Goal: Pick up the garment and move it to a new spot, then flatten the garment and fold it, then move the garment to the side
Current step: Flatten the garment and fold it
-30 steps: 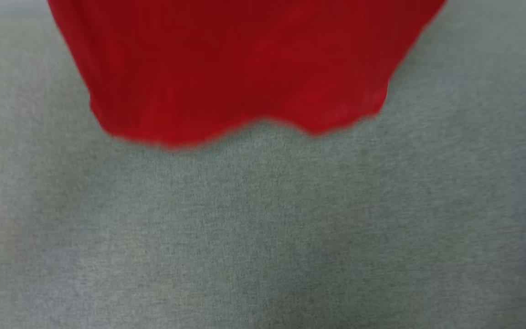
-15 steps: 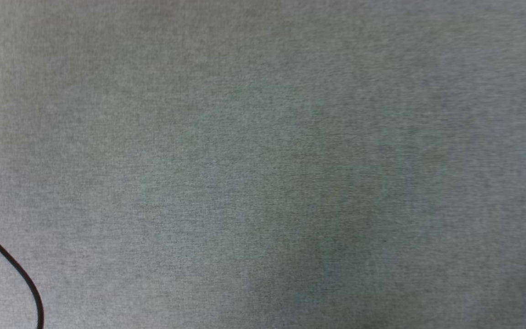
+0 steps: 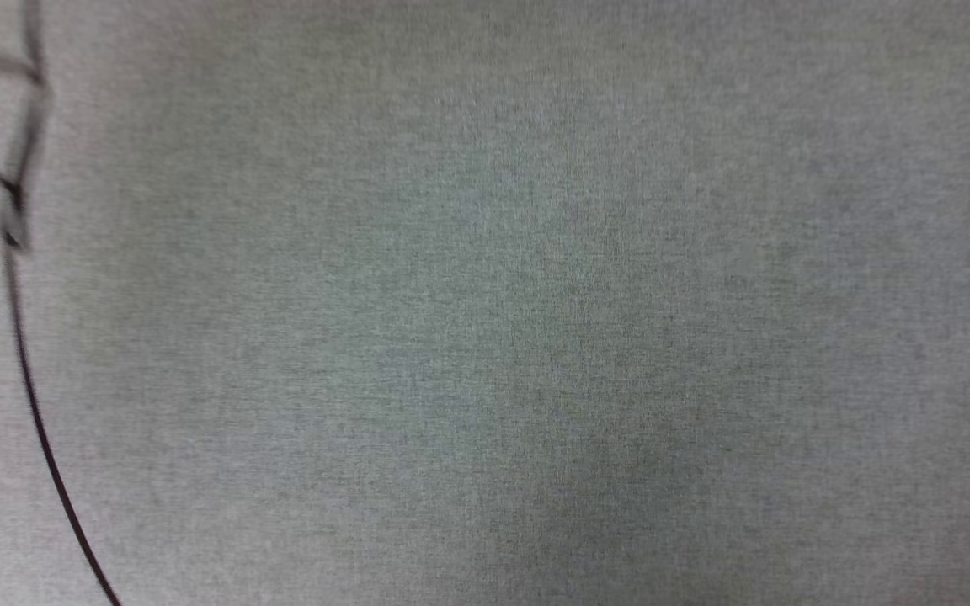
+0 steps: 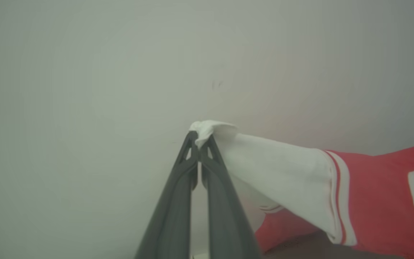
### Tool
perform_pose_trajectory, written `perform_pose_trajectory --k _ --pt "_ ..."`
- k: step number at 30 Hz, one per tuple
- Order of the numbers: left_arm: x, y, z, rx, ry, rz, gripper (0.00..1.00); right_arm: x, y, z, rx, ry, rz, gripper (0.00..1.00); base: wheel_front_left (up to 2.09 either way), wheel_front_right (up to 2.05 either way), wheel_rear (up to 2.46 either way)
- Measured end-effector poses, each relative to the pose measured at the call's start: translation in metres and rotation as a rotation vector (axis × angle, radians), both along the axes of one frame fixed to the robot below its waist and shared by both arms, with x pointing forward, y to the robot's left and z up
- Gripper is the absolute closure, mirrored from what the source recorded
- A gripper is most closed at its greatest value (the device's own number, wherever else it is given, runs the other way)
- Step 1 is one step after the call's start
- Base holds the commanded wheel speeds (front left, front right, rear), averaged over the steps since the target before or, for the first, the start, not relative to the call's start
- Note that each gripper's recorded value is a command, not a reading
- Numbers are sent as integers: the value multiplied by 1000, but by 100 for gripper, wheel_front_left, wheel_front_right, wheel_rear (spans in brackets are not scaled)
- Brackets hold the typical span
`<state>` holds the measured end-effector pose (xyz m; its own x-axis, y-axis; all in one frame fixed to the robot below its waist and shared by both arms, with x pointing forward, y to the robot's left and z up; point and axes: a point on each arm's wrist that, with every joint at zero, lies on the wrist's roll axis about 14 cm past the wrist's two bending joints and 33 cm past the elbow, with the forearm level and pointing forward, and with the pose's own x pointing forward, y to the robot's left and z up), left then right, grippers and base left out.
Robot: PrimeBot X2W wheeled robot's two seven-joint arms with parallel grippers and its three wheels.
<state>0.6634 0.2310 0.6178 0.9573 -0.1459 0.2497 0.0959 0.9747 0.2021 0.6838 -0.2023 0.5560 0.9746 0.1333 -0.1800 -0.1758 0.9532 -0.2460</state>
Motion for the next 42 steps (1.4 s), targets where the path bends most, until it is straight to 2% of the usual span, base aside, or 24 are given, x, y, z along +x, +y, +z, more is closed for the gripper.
perform_pose_trajectory --k 5,8,9,10,12,19,22,29,30,33,42 --pt "-42 7 -57 -14 131 26 100 -43 -4 -53 11 167 4 100 0 0 0" --pt "-74 8 -85 -35 212 41 100 -74 -12 -74 31 254 -11 100 0 0 0" --pt "-74 8 -85 -35 212 41 100 -74 -12 -74 31 254 -11 100 0 0 0" --pt "-97 12 -99 -32 260 55 100 -96 -16 -87 50 320 -18 100 0 0 0" --pt "-119 20 -112 -21 317 72 100 -117 -20 -94 75 367 -29 100 0 0 0" --pt "-188 19 -129 24 468 32 100 -186 -34 -104 148 485 -59 100 0 0 0" --pt "-213 22 -127 41 509 30 100 -208 -43 -99 160 495 -73 100 0 0 0" --pt "-267 22 -134 3 609 19 100 -256 -44 -98 205 558 -72 100 0 0 0" --pt "-286 18 -142 0 661 7 100 -273 -48 -99 216 585 -82 100 0 0 0" --pt "-310 11 -154 -5 737 -9 100 -295 -55 -101 238 616 -107 100 0 0 0" --pt "-369 9 -189 -25 963 -11 100 -366 -64 -133 260 803 -174 100 0 0 0"
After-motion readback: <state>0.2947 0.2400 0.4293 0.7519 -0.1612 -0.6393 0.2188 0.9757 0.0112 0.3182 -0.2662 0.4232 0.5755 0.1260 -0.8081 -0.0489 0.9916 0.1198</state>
